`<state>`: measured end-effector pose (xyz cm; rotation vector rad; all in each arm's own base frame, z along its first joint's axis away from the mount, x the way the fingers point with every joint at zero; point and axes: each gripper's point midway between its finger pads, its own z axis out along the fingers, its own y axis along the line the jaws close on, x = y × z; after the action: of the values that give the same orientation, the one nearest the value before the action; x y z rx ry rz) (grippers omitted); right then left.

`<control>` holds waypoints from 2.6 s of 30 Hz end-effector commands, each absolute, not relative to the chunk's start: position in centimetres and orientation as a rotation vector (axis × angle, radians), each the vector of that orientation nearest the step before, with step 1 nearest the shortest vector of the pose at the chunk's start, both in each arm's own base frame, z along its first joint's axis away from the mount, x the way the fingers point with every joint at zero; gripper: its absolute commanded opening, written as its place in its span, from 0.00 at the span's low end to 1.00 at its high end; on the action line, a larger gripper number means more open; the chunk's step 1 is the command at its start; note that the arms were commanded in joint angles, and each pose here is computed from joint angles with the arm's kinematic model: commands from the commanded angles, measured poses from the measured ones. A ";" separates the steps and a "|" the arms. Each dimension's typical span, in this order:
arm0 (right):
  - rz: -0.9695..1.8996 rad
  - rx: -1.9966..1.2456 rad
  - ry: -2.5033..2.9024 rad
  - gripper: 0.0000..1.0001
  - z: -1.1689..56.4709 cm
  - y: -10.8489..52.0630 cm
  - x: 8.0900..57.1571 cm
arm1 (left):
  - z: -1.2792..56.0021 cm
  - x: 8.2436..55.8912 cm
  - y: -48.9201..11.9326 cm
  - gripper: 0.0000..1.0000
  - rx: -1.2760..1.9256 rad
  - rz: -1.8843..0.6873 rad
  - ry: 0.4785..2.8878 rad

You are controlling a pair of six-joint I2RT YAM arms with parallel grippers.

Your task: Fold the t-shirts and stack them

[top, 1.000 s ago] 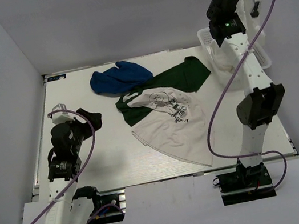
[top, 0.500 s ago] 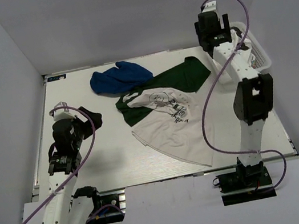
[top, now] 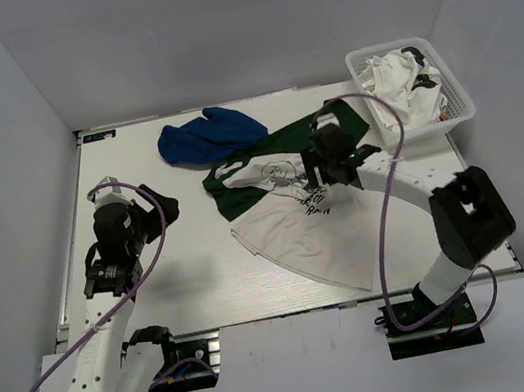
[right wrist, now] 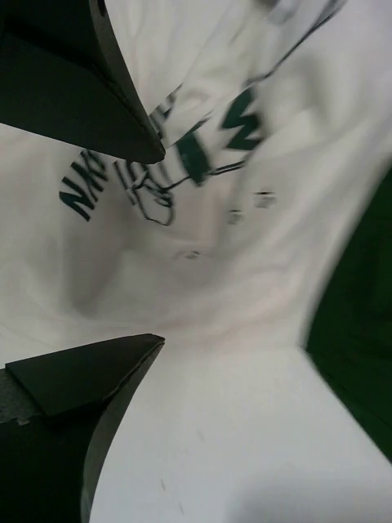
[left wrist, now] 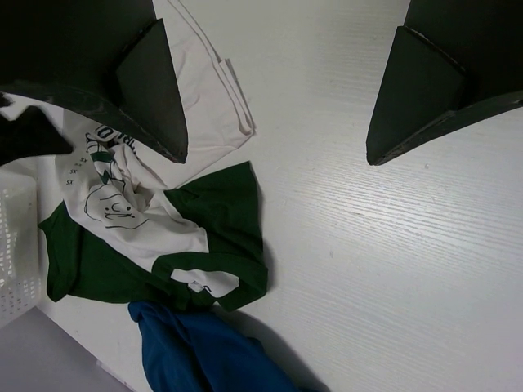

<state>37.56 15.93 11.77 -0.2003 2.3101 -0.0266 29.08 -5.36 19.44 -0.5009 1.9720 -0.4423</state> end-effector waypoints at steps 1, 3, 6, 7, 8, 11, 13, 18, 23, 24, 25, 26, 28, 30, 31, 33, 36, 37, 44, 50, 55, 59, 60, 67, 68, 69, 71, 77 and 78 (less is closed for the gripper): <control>0.041 -0.251 2.397 0.90 7.7 17.9 35.3 | 20.5 29.3 -5.6 1.00 -0.503 -0.469 1.960; 0.028 -0.286 2.393 0.90 6.2 18.3 35.3 | 20.0 29.2 -5.6 1.00 -0.505 -0.466 1.968; 0.042 -0.338 2.427 0.90 3.6 19.5 35.1 | 19.7 29.3 -5.6 1.00 -0.508 -0.463 1.979; 0.089 -0.356 2.424 0.90 3.4 20.4 35.2 | 19.7 29.3 -5.6 1.00 -0.508 -0.463 1.979; 0.094 -0.361 2.442 0.83 2.6 20.7 35.1 | 19.7 29.3 -5.6 1.00 -0.508 -0.463 1.979; 0.180 -0.358 2.396 0.25 4.0 22.2 35.9 | 19.5 29.2 -5.4 1.00 -0.517 -0.450 1.985; 0.165 -0.314 2.332 0.00 6.6 22.0 36.9 | 19.5 29.2 -5.4 1.00 -0.517 -0.450 1.985; 0.157 -0.135 2.003 0.00 21.6 20.4 40.4 | 19.6 29.4 -5.4 1.00 -0.516 -0.450 1.983; 0.149 -0.027 1.699 0.00 35.5 16.9 43.2 | 20.5 30.4 -5.4 1.00 -0.521 -0.442 1.978; 0.126 0.038 1.601 0.00 41.1 14.4 44.6 | 20.8 30.7 -5.4 1.00 -0.521 -0.442 1.978; 0.093 0.042 1.607 0.00 41.6 13.8 45.5 | 20.2 30.9 -5.2 1.00 -0.532 -0.426 1.992; 0.067 0.060 1.592 0.00 42.8 12.9 46.1 | 20.5 31.2 -5.3 1.00 -0.531 -0.427 1.989; -0.007 0.127 1.525 0.00 47.5 9.7 48.2 | 20.8 31.7 -5.3 1.00 -0.530 -0.429 1.985; -0.074 0.167 1.455 0.00 51.2 6.8 48.6 | 21.2 32.7 -5.4 1.00 -0.529 -0.429 1.983; -0.113 0.202 1.445 0.00 51.3 5.5 50.4 | 21.3 33.1 -5.4 1.00 -0.519 -0.424 1.982; -0.168 0.278 1.384 0.00 53.0 2.5 51.4 | 21.2 34.2 -5.4 1.00 -0.520 -0.403 2.002; -0.265 0.365 1.275 0.00 54.8 -2.6 52.4 | 21.3 35.5 -5.4 1.00 -0.500 -0.386 2.018; -0.288 0.382 1.246 0.00 55.1 -4.6 52.7 | 20.4 36.1 -5.5 1.00 -0.507 -0.376 2.049; -0.350 0.352 1.503 0.00 42.3 -8.4 58.9 | 19.3 40.0 -5.6 1.00 -0.502 -0.342 2.096; -0.204 0.395 1.728 0.90 33.9 -7.3 59.8 | 17.9 45.3 -5.9 1.00 -0.476 -0.295 2.153; 0.109 0.126 1.791 0.90 34.0 2.9 58.1 | 16.5 51.0 -5.0 1.00 -0.482 -0.199 2.208; 0.200 -0.097 1.833 0.90 30.8 11.4 56.7 | 13.1 55.4 -5.4 1.00 -0.494 -0.174 2.287; 0.214 -0.149 1.841 0.90 30.2 13.2 56.4 | 9.7 56.2 -5.5 1.00 -0.503 -0.153 2.348; 0.282 -0.391 1.984 0.90 21.2 22.5 56.2 | 8.1 61.5 -8.4 0.83 -0.441 -0.316 2.358; 0.294 -0.409 1.977 0.90 21.2 23.7 56.2 | 8.4 61.9 -8.6 0.57 -0.431 -0.335 2.338; 0.308 -0.434 1.997 0.90 19.9 24.7 56.2 | 7.9 61.8 -8.6 0.41 -0.433 -0.333 2.345; 0.339 -0.534 1.995 0.90 18.5 27.4 55.7 | 7.4 61.3 -8.7 0.12 -0.428 -0.344 2.346; 0.368 -0.604 2.072 0.90 12.4 31.8 55.4 | 11.1 57.8 -9.5 0.00 -0.312 -0.392 2.288; 0.380 -0.608 2.073 0.90 12.1 32.7 55.2 | 10.6 56.7 -9.7 0.00 -0.259 -0.401 2.298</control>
<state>54.88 29.91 9.35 -0.5801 2.1504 0.3283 57.57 -8.73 4.48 -0.4045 2.4101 -0.3329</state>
